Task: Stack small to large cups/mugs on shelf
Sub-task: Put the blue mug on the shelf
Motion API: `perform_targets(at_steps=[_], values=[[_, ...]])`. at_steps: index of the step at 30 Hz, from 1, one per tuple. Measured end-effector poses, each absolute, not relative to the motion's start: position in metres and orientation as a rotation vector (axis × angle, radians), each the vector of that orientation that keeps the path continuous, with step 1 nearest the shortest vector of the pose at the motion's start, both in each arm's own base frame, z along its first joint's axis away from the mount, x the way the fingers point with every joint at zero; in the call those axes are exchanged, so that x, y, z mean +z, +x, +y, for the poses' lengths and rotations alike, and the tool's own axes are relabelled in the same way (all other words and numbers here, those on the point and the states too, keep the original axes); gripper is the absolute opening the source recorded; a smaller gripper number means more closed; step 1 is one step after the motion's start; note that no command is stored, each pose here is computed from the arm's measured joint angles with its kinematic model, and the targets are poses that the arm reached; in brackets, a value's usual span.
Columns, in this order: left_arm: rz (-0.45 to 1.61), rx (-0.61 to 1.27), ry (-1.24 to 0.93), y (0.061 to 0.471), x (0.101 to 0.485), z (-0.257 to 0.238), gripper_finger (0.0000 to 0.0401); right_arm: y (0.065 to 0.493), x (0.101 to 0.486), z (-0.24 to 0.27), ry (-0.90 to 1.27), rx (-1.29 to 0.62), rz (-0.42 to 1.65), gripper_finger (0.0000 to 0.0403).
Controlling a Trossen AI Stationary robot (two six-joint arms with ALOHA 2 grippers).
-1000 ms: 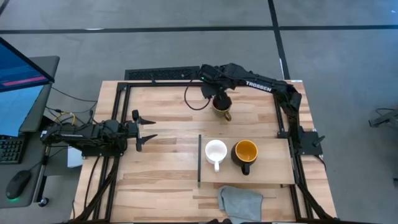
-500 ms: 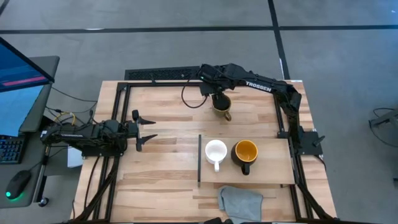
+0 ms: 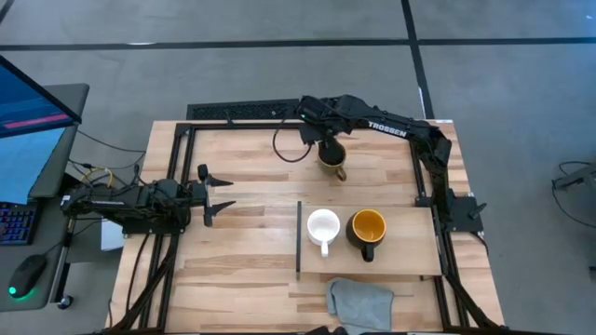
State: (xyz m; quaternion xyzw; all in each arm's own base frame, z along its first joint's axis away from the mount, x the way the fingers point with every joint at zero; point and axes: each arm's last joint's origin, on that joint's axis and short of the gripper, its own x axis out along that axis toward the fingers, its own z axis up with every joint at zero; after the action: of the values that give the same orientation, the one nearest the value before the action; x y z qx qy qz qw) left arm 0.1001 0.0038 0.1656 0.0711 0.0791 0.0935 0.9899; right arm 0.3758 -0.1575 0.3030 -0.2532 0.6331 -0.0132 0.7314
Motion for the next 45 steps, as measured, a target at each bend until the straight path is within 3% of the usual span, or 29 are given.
perform_targets(at_steps=[19, 45], values=[[0.157, 0.189, 0.122, 0.1, 0.166, 0.004, 0.0266, 0.375, 0.3, -0.158, -0.619, 0.023, 1.434, 0.0244], [0.156, 0.19, 0.122, 0.1, 0.166, 0.004, 0.0266, 0.399, 0.24, -0.158, -0.634, 0.109, 1.609, 0.0244]])
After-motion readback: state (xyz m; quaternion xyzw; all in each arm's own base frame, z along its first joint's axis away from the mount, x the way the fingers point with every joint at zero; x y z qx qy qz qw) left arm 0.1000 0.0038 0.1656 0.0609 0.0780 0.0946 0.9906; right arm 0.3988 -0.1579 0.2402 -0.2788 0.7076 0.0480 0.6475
